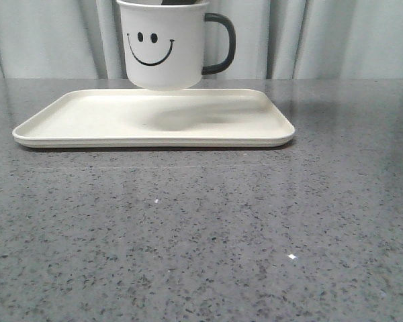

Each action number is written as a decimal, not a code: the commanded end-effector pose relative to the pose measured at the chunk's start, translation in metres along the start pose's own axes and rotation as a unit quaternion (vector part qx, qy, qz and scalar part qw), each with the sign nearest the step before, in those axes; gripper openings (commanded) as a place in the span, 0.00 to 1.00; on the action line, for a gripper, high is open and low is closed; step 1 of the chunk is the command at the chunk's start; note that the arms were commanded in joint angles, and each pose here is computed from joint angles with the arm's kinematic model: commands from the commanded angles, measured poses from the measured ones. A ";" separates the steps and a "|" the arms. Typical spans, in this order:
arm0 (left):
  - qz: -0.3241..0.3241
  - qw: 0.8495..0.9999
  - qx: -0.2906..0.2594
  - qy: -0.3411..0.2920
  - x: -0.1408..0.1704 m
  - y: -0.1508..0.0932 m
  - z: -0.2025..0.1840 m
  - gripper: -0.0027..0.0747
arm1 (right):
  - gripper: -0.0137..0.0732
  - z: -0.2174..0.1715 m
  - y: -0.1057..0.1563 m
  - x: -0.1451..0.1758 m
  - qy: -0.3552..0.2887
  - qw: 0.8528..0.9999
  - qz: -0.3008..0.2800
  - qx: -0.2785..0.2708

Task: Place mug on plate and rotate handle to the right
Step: 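Lift the mug with the right gripper and turn it, handle swinging outward, then lower the turned mug back onto the tray with the right gripper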

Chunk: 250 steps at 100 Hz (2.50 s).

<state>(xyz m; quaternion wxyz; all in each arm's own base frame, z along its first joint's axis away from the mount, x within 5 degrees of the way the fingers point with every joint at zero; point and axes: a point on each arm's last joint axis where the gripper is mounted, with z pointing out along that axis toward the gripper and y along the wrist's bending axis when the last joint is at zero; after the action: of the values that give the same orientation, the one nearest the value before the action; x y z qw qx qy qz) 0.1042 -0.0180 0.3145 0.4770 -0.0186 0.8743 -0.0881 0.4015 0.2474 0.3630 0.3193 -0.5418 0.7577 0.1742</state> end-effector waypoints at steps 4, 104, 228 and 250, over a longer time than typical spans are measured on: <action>-0.004 0.999 0.009 -0.045 -0.013 -0.003 -0.006 0.58 | 0.09 -0.038 0.016 -0.014 -0.025 0.999 -0.036 -0.021; -0.005 0.999 0.010 -0.045 -0.013 -0.003 -0.006 0.58 | 0.09 -0.003 0.010 0.004 0.004 0.997 -0.042 -0.058; -0.005 0.999 0.010 -0.045 -0.013 -0.003 -0.006 0.58 | 0.09 0.008 0.009 0.006 -0.003 0.995 -0.063 -0.077; -0.005 0.999 0.010 -0.045 -0.013 -0.003 -0.006 0.58 | 0.09 0.008 0.009 0.006 -0.003 0.995 -0.063 -0.077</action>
<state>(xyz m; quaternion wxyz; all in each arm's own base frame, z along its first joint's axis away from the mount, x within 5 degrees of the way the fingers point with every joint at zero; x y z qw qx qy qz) 0.1042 -0.0180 0.3145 0.4770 -0.0186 0.8743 -0.0881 0.4136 0.2596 0.3135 0.2794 -0.5957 0.7277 0.1937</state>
